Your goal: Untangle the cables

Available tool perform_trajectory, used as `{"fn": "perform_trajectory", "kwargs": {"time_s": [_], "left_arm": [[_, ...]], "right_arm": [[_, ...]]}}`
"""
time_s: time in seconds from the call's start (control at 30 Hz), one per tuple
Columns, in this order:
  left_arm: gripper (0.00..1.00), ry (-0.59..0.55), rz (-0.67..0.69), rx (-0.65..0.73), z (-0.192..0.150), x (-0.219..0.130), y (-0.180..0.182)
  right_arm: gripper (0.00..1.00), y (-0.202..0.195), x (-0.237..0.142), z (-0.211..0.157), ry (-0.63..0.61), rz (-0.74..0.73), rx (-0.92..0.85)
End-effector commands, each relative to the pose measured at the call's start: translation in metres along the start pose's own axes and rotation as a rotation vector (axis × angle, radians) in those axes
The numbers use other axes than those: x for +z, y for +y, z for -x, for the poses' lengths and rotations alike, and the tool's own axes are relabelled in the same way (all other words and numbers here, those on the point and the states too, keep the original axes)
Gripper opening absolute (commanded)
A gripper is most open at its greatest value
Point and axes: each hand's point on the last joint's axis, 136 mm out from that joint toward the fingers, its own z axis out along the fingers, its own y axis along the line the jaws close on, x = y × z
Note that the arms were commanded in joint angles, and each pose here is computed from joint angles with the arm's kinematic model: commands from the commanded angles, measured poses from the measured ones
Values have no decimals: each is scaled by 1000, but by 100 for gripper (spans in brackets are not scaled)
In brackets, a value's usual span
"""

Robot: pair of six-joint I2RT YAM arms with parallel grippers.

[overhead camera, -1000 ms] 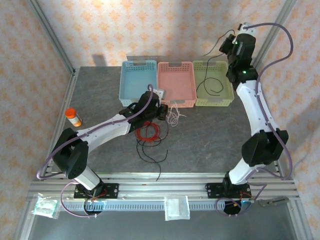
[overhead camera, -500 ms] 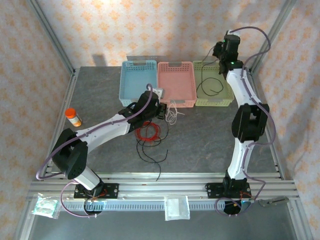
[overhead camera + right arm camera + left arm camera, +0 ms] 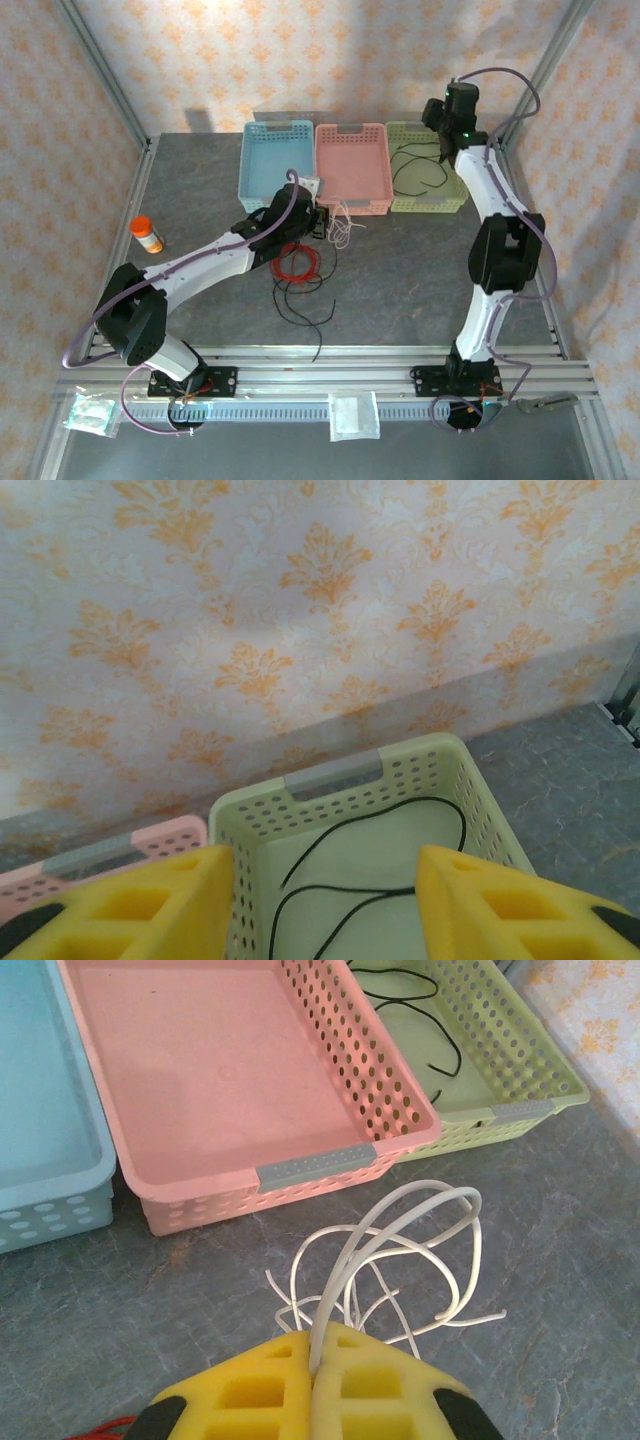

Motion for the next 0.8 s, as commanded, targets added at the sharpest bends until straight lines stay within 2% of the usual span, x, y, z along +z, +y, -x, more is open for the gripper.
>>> {"fn": "perform_trajectory", "kwargs": {"time_s": [0.0,0.2,0.4,0.53,0.77], "left_arm": [[0,-37,-54,-22,13,-5,-8],[0,-23,-89,-32,13,-4,-3],[0,-23,-141,-55,20,-5,3],[0,-23,-145,-58,25,-8,9],[0,19,-216,-15,24,-10,-4]], "right_arm": [[49,24,-48,30,-101,82,4],[44,57,-101,-3,-60,255,-42],[39,115,-163,-55,31,626,-143],[39,134,-201,-100,136,809,-195],[36,160,-236,-145,287,959,-243]]}}
